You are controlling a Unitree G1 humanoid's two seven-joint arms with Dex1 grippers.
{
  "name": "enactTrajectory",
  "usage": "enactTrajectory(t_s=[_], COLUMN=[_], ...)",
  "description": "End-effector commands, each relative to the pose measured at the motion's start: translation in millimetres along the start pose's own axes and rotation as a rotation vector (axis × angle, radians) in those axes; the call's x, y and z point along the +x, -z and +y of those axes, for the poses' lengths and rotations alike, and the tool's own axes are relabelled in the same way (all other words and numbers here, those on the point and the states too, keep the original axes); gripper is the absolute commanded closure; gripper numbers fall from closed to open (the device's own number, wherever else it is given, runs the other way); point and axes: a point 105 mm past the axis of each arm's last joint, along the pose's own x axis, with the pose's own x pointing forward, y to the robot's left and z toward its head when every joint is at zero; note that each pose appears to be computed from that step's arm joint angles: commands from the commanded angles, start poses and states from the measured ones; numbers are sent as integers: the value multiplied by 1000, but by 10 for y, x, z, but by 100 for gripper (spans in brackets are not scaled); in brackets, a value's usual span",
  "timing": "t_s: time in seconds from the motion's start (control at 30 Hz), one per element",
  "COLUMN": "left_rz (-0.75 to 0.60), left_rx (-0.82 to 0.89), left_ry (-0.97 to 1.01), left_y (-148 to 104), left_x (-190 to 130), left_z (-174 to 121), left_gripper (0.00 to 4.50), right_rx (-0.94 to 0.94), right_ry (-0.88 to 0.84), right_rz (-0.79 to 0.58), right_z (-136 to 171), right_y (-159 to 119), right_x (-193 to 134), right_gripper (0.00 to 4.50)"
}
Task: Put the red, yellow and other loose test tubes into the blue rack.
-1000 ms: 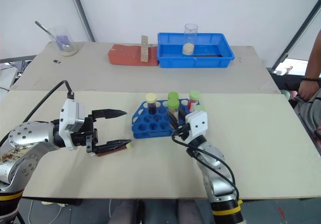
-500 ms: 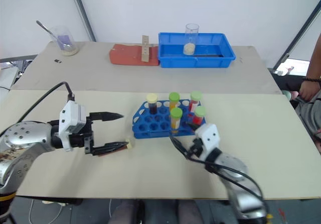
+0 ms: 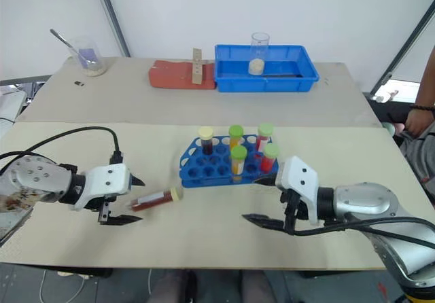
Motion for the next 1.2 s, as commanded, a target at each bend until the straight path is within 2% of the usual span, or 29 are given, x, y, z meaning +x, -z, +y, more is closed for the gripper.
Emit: enactTrajectory(t_s=[0.03,0.47,0.7,0.9,1.03,1.17,1.2], left_rz=[19,1,45,75,79,94,98], left_rx=[-9,-43,-38,-50,-68,-60,-59], left_ry=[-23,-27,-3,9,2,13,14], left_y=[-17,-509,-526,-439,-401,-333,-315], left_x=[75,313,369,405,431,444,445], left_z=[66,275,224,176,163,108,103], left_gripper=[0,0,0,0,121,323,356], right_rx=[-10,21,25,34,55,69,71], right_ry=[-44,-60,-81,-92,-94,-92,-93], right_rz=[-27,-50,-58,-82,-142,-191,-191], right_z=[95,111,111,95,83,62,62], right_y=[-113,-131,-169,-236,-346,-466,-472], right_x=[-3,50,40,31,30,21,19], right_gripper=[4,4,4,4,0,0,0])
